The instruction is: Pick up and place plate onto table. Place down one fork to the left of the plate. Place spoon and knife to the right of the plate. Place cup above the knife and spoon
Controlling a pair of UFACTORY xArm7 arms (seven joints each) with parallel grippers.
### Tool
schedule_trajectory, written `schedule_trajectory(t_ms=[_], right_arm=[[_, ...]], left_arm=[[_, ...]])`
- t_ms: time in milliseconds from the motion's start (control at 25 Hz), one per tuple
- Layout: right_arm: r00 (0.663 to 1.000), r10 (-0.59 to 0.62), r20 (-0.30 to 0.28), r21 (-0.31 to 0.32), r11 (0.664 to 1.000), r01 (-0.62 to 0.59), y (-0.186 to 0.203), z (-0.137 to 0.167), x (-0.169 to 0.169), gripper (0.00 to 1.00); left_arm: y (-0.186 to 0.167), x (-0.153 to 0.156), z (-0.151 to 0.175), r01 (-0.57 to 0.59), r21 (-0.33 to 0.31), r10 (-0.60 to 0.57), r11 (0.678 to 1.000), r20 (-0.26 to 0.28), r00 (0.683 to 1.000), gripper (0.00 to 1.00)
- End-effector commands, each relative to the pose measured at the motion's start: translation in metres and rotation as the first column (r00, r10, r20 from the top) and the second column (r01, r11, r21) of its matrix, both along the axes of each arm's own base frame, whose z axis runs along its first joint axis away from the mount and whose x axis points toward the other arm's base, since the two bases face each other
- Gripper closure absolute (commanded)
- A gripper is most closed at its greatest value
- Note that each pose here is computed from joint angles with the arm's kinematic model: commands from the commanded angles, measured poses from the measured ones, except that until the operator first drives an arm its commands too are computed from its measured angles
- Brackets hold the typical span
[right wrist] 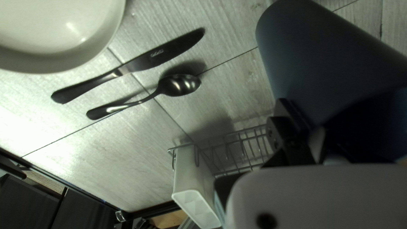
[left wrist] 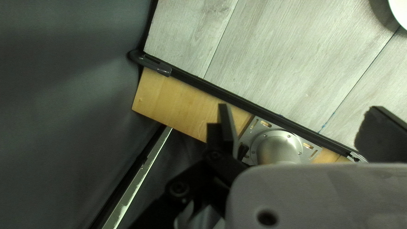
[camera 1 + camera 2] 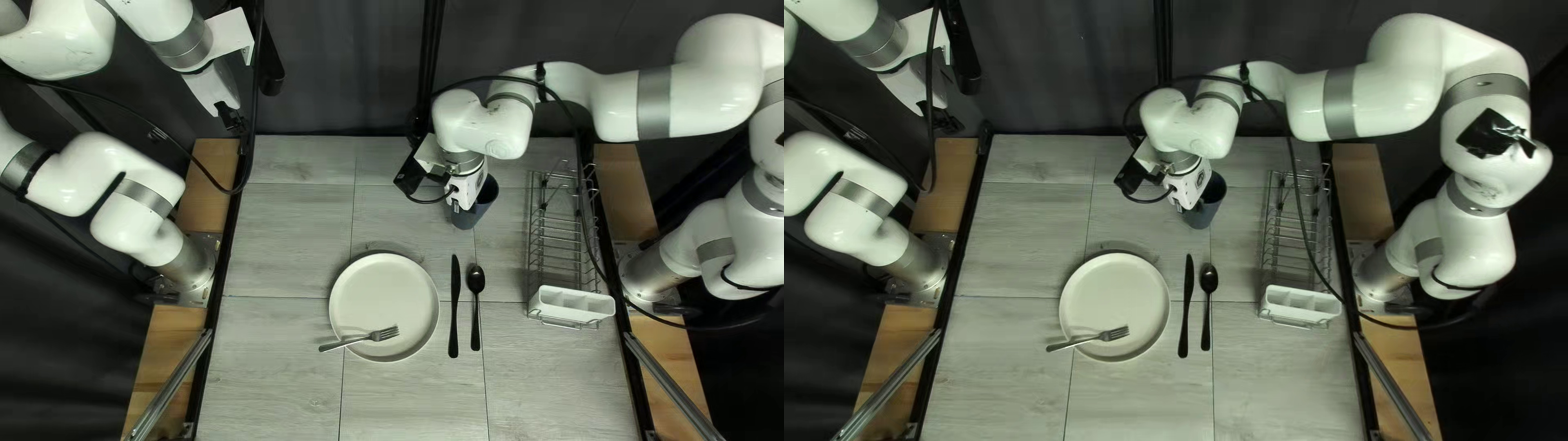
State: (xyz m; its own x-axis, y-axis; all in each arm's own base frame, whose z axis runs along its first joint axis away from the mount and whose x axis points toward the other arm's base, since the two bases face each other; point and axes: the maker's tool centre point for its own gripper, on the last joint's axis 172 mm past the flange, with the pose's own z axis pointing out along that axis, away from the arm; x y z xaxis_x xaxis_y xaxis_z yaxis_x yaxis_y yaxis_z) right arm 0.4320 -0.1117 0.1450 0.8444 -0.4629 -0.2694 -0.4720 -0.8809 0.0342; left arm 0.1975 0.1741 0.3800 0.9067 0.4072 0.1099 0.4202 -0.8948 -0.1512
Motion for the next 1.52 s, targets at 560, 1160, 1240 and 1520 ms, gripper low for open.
schedule_trajectory(t_ms=[560,1160,1240,1520], right_arm=[[0.991,-0.115,0.068,-0.071,0.990,0.120,-0.005,0.021,-0.006,0.00],[0.865,0.109,0.490,-0.269,0.963,0.031,0.039,0.141,-0.056,0.00],[0.865,0.109,0.490,-0.269,0.963,0.031,0.039,0.141,-0.056,0.00],[0.865,0.109,0.490,-0.269,0.963,0.031,0.039,0.141,-0.056,0.00]], left_arm=[[0.000,0.000,0.000,0.000,0.000,0.000,1.000,0.000,1.000,0.00],[0.000,0.000,0.000,0.000,0.000,0.000,1.000,0.000,1.000,0.00],[0.000,0.000,0.000,0.000,0.000,0.000,1.000,0.000,1.000,0.00],[0.000,0.000,0.000,0.000,0.000,0.000,1.000,0.000,1.000,0.00]])
